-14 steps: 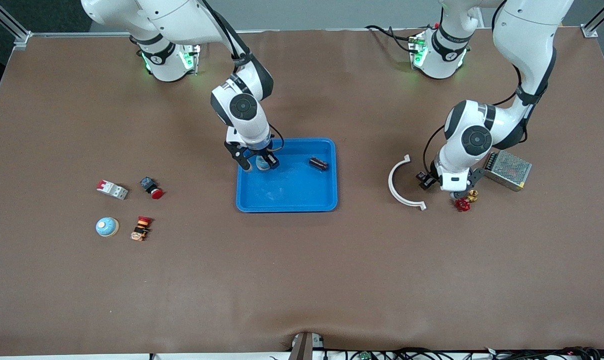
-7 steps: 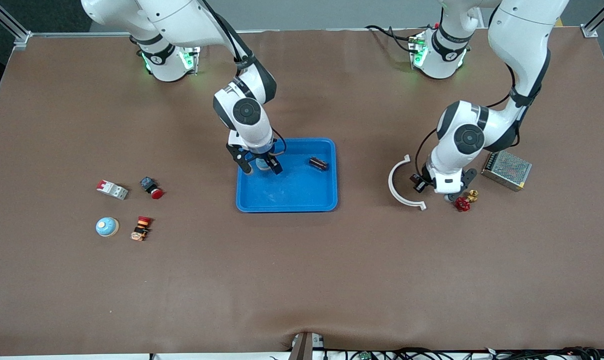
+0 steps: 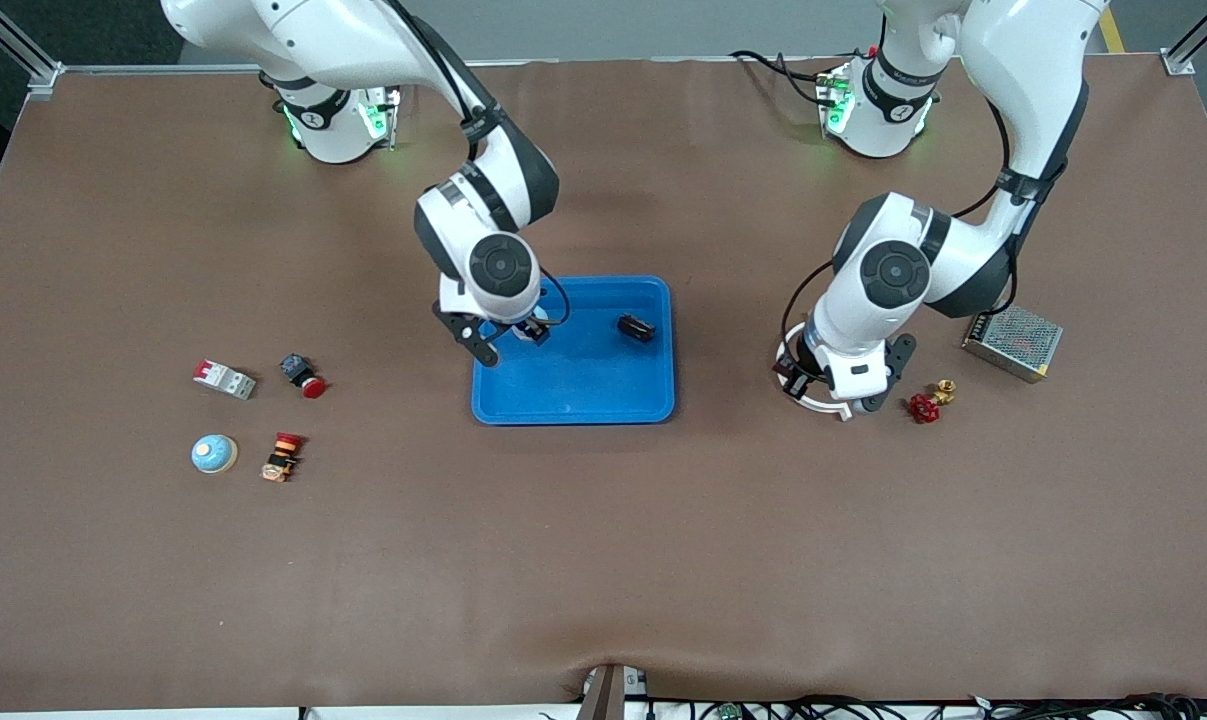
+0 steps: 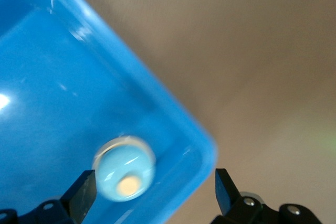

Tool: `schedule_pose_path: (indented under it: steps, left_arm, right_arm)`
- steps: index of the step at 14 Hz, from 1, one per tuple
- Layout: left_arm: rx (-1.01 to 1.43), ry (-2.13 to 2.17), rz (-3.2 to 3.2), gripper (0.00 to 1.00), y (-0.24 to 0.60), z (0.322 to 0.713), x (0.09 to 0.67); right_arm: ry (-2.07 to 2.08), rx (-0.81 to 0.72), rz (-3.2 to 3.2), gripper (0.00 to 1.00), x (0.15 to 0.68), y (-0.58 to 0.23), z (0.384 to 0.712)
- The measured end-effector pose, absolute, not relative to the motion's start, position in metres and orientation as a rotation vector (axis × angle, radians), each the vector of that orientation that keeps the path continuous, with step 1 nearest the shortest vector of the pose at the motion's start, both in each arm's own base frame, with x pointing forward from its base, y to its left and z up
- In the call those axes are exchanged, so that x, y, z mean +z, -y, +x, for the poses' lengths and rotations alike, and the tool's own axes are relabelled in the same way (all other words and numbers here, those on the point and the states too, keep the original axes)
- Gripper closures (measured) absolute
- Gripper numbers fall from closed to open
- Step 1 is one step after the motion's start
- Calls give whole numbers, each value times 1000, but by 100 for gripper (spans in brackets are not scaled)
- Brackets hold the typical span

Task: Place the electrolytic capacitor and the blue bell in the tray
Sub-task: 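Open the right gripper on the bell while the left gripper carries the capacitor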

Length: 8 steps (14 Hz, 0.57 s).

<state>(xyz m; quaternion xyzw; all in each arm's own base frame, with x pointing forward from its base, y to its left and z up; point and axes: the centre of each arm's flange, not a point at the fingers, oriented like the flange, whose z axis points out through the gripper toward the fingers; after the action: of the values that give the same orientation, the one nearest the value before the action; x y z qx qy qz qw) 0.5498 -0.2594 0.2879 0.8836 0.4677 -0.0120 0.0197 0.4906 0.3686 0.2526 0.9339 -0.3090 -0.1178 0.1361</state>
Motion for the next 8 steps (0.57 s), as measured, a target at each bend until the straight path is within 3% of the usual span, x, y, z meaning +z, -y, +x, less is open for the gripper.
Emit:
schedule_pose_path:
  steps: [5, 8]
  left_arm:
    - [-82, -1535, 2622, 66, 355, 549, 286]
    - [-113, -1555, 2584, 66, 391, 550, 278]
  right_arm:
    - [512, -386, 2797, 0, 306, -239, 563]
    - [392, -389, 2830, 0, 323, -161, 590]
